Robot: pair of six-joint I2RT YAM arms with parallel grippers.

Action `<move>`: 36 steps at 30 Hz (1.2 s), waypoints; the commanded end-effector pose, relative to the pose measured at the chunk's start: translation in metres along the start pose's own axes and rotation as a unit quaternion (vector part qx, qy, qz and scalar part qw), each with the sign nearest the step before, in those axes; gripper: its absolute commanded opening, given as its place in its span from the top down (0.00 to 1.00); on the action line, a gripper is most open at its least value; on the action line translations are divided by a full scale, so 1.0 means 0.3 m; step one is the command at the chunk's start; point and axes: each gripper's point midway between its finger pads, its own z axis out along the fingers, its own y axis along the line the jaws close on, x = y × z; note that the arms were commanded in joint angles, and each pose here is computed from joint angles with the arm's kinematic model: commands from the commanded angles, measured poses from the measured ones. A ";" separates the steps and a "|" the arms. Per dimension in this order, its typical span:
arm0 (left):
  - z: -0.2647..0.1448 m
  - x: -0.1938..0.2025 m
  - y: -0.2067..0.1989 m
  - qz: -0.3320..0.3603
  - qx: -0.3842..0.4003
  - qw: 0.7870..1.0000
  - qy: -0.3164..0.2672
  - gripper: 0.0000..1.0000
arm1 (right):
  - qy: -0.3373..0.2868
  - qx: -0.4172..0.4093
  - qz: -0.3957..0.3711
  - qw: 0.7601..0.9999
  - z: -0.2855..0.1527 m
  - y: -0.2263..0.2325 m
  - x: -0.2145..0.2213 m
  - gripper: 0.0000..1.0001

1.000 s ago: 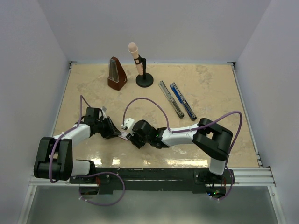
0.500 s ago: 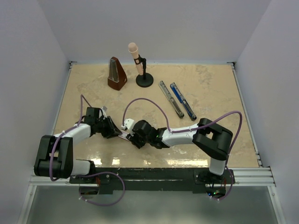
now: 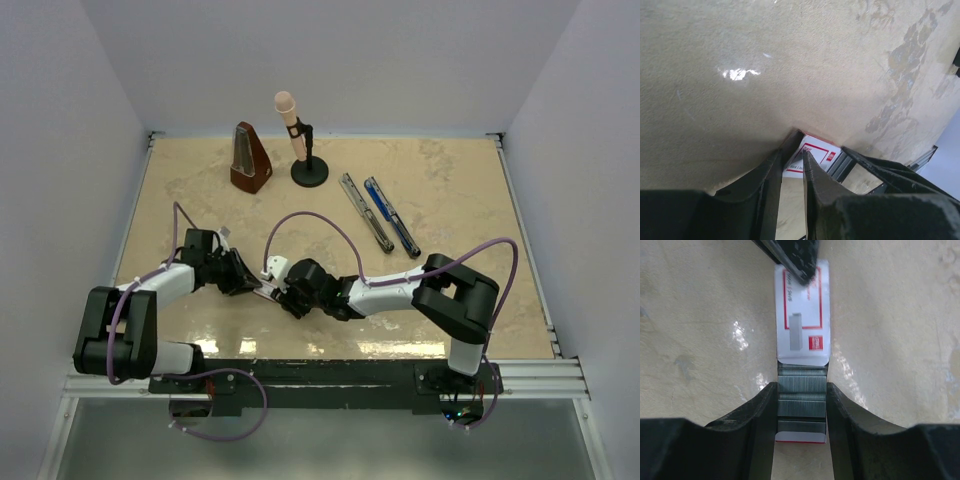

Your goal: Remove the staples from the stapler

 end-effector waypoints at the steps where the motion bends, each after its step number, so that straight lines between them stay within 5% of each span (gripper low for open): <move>1: 0.023 0.028 -0.017 0.017 0.008 1.000 0.024 0.73 | 0.003 -0.028 -0.039 0.999 0.047 0.046 0.062 0.68; 12: 0.020 0.037 -0.010 0.011 -0.001 1.000 0.026 0.75 | 0.004 0.024 -0.024 0.999 0.046 -0.022 0.063 0.66; 28: 0.009 0.068 -0.024 0.000 0.008 1.000 0.006 0.75 | 0.012 0.042 -0.008 0.999 -0.081 -0.072 -0.025 0.35; 36: 0.029 0.123 -0.076 0.005 0.022 1.000 0.015 0.75 | -0.025 0.040 0.157 0.987 -0.206 -0.159 -0.091 0.39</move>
